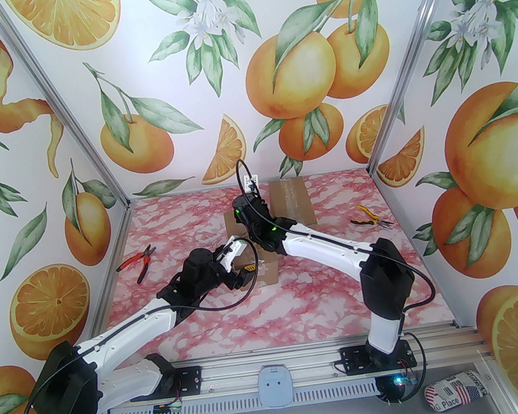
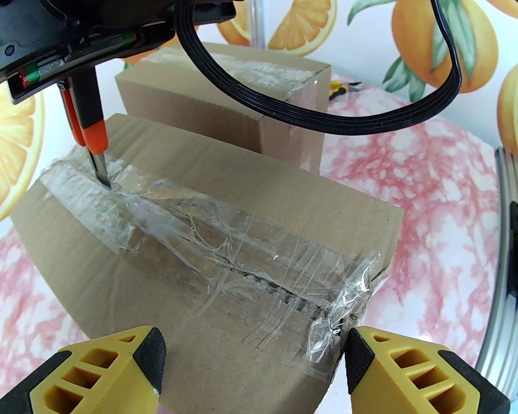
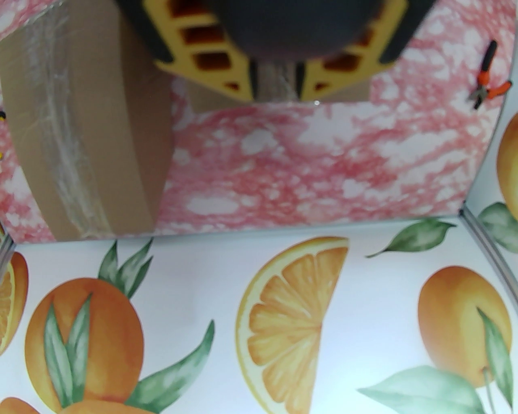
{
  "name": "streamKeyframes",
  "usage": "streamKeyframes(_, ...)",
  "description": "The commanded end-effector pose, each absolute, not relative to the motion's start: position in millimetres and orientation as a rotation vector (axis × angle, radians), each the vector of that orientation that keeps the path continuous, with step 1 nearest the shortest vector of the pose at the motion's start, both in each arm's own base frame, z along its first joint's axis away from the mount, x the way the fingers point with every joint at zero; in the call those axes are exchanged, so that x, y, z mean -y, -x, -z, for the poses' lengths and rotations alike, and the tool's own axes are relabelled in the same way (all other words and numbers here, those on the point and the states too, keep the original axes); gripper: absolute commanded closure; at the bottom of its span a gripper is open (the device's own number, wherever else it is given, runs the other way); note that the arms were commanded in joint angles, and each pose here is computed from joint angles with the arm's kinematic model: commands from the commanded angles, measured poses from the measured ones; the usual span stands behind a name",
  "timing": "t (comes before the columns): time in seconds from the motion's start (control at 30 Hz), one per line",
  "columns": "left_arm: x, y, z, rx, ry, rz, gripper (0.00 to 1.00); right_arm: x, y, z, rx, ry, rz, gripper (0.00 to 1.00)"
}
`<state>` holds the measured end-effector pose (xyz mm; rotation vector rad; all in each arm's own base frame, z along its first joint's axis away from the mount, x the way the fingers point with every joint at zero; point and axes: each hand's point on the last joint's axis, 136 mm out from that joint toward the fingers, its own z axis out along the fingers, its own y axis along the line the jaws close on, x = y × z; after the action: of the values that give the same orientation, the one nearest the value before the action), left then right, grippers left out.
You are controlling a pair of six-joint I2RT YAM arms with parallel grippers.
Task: Unpack the express box
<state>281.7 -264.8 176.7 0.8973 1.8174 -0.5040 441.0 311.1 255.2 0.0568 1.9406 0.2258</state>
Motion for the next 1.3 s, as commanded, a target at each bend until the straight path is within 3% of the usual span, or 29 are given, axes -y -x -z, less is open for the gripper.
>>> streamKeyframes(0.0, 222, -300, -136, -2.007, -0.743, 0.295, 0.23, -287, -390, -168, -2.264, 0.104, -0.023, 1.00)
streamKeyframes(0.67, 201, -328, -145, -2.025, -0.467, 0.150, 0.23, -298, -378, -182, -2.246, 0.028, -0.184, 1.00)
streamKeyframes(1.27, 213, -347, -145, -2.026, -0.472, 0.126, 0.21, -303, -383, -203, -2.276, 0.124, -0.144, 1.00)
